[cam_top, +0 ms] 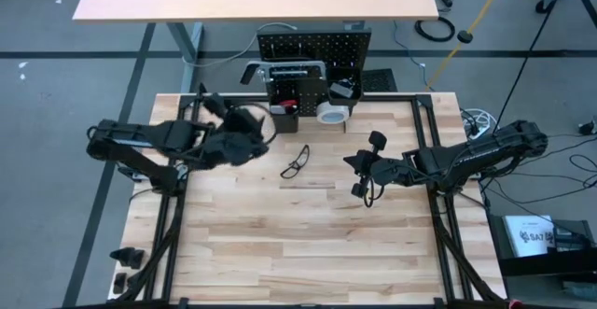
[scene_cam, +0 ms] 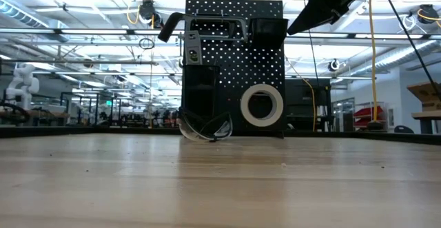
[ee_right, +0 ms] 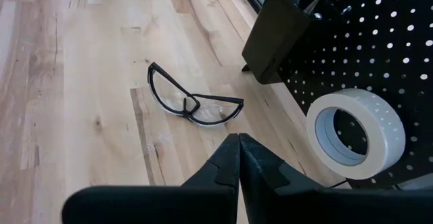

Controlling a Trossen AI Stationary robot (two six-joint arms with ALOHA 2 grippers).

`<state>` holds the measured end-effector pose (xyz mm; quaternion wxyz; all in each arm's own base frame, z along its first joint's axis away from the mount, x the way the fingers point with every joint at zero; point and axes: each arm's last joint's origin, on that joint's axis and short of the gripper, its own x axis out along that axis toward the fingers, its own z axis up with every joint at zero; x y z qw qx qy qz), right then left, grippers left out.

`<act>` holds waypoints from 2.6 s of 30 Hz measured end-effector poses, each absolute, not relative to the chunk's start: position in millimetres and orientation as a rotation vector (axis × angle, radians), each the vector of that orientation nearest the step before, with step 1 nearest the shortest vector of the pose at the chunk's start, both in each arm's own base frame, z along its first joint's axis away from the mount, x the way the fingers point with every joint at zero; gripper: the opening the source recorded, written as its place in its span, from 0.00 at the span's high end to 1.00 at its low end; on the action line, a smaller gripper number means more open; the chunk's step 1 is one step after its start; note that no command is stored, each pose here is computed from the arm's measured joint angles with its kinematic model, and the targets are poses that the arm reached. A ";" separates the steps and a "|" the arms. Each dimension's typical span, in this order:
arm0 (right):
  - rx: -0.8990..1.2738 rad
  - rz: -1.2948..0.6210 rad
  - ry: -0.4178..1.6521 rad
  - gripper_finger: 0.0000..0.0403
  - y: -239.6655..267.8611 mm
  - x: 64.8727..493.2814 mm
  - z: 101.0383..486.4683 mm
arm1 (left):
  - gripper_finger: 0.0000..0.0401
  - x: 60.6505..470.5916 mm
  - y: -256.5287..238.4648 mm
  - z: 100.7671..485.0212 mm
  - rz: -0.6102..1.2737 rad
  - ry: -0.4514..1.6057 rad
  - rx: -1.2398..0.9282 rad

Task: Hang tools onto peg board
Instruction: Put the black safety glasses into the right black tool bin

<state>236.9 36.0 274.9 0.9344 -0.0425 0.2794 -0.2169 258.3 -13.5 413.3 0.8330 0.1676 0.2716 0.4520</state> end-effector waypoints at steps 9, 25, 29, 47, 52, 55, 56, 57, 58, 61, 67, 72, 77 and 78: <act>-0.057 -0.440 0.567 1.00 36.4 237.1 274.9 | 0.27 233.5 -61.9 380.9 0.705 0.671 0.148; 0.083 -0.433 0.576 1.00 39.0 271.9 245.7 | 0.27 207.5 -132.1 256.3 0.441 0.785 0.071; 0.119 -0.334 0.620 0.97 38.9 292.2 224.5 | 0.33 203.7 -133.7 233.3 0.428 0.770 0.070; 0.466 -0.525 0.422 0.66 11.7 340.6 175.7 | 0.99 191.0 -122.3 213.9 0.527 0.778 0.229; 0.489 -0.544 0.443 0.65 9.4 341.6 168.4 | 1.00 193.0 -123.3 201.3 0.518 0.727 0.159; 0.480 -0.520 0.458 0.65 11.9 341.6 167.8 | 1.00 200.3 -123.6 187.2 0.441 0.686 0.118; 0.481 -0.496 0.469 0.65 13.2 341.7 167.6 | 1.00 205.1 -123.3 184.4 0.394 0.673 0.101; 0.484 -0.470 0.483 0.65 14.7 341.5 167.5 | 1.00 210.9 -122.7 183.6 0.345 0.655 0.083; 0.492 -0.442 0.501 0.65 16.3 341.3 166.9 | 1.00 217.9 -122.1 185.4 0.283 0.631 0.067; 0.499 -0.387 0.571 0.65 21.1 337.8 165.1 | 1.00 238.4 -119.1 199.5 0.095 0.529 0.067; 0.456 -0.404 0.702 0.65 32.7 321.3 168.1 | 1.00 266.4 -91.4 233.9 0.155 0.481 0.202; 0.359 -0.536 0.784 0.65 33.9 297.5 179.8 | 1.00 283.1 -49.9 263.5 0.224 0.628 0.095; 0.306 -0.703 0.844 0.65 28.1 267.8 195.9 | 1.00 288.8 -18.2 284.3 0.214 0.690 0.007; 0.302 -0.729 0.852 0.65 27.2 262.3 198.8 | 1.00 289.0 -12.3 286.7 0.213 0.695 -0.011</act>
